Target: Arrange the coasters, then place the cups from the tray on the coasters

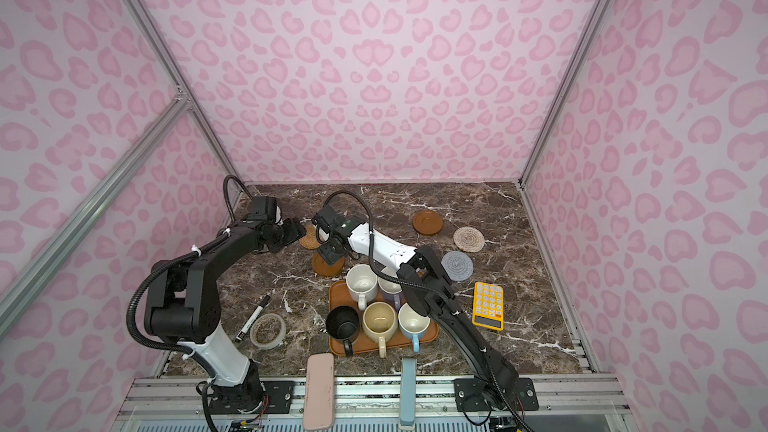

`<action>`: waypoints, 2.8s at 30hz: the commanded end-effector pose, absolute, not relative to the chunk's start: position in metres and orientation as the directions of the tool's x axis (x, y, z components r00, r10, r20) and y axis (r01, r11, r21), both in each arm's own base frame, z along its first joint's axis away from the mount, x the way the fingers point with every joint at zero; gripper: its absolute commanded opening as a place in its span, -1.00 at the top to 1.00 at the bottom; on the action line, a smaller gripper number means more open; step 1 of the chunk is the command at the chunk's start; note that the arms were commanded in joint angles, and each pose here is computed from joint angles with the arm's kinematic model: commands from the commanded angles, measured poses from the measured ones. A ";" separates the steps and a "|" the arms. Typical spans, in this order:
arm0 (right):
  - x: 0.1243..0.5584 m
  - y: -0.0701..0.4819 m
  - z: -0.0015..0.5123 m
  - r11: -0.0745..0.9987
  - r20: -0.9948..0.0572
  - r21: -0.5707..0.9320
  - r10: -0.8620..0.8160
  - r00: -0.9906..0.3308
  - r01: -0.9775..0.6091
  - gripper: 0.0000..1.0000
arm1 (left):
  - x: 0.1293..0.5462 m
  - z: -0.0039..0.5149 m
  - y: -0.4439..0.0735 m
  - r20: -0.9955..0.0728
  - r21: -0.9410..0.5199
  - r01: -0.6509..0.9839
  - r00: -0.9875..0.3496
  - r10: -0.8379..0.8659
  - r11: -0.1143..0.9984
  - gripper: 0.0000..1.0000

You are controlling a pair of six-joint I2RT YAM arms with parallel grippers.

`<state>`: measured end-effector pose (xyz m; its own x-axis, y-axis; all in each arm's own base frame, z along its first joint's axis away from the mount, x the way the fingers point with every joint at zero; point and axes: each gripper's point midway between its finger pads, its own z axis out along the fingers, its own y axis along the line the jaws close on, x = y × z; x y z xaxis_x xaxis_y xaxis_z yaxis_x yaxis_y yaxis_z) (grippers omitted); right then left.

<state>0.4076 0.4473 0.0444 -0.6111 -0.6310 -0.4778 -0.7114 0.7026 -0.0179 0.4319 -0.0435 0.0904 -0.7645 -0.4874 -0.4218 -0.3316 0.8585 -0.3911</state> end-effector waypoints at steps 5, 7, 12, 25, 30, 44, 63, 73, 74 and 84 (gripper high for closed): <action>0.401 0.437 0.018 0.688 -0.391 -0.068 -0.685 -0.615 -0.723 -0.40 | 0.421 0.117 -0.056 -0.470 -0.507 -0.252 -0.720 -0.509 0.824 -0.61; 0.403 0.433 0.013 0.690 -0.376 -0.083 -0.690 -0.618 -0.719 -0.38 | 0.418 0.121 -0.055 -0.476 -0.500 -0.253 -0.719 -0.507 0.828 -0.61; 0.411 0.417 0.011 0.707 -0.344 -0.154 -0.693 -0.633 -0.690 -0.27 | 0.409 0.131 -0.052 -0.498 -0.496 -0.246 -0.706 -0.505 0.833 -0.61; 0.444 0.375 0.008 0.792 -0.335 -0.163 -0.605 -0.722 -0.589 -0.15 | 0.392 0.139 -0.058 -0.507 -0.523 -0.206 -0.704 -0.496 0.827 -0.60; 0.461 0.370 0.008 0.825 -0.359 -0.140 -0.558 -0.749 -0.547 -0.12 | 0.392 0.132 -0.075 -0.496 -0.546 -0.168 -0.725 -0.478 0.821 -0.59; 0.502 0.376 0.009 0.864 -0.461 -0.124 -0.485 -0.743 -0.488 -0.01 | 0.402 0.108 -0.118 -0.471 -0.536 -0.117 -0.780 -0.412 0.836 -0.59; 0.495 0.379 0.115 0.864 -0.589 -0.050 -0.431 -0.684 -0.502 -0.30 | 0.400 0.151 -0.149 -0.542 -0.563 -0.016 -0.748 -0.384 0.826 -0.66; 0.484 0.302 0.155 0.923 -0.636 0.025 -0.282 -0.718 -0.384 -1.00 | 0.396 0.199 -0.200 -0.592 -0.632 0.162 -0.733 -0.336 0.758 -0.96; 0.485 0.292 0.155 0.929 -0.633 0.032 -0.267 -0.726 -0.369 -0.99 | 0.397 0.199 -0.204 -0.590 -0.636 0.171 -0.736 -0.332 0.753 -0.96; 0.526 0.177 0.109 0.987 -0.545 0.079 -0.076 -0.835 -0.141 -0.99 | 0.426 0.180 -0.232 -0.590 -0.597 0.172 -0.756 -0.284 0.784 -0.96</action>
<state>0.5207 0.1870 0.1216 -0.8143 -0.1062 -0.5706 -0.1716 0.9832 0.0618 0.4167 -0.2270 0.1763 -0.7695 -0.2898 -0.5691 0.1570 0.7779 -0.6084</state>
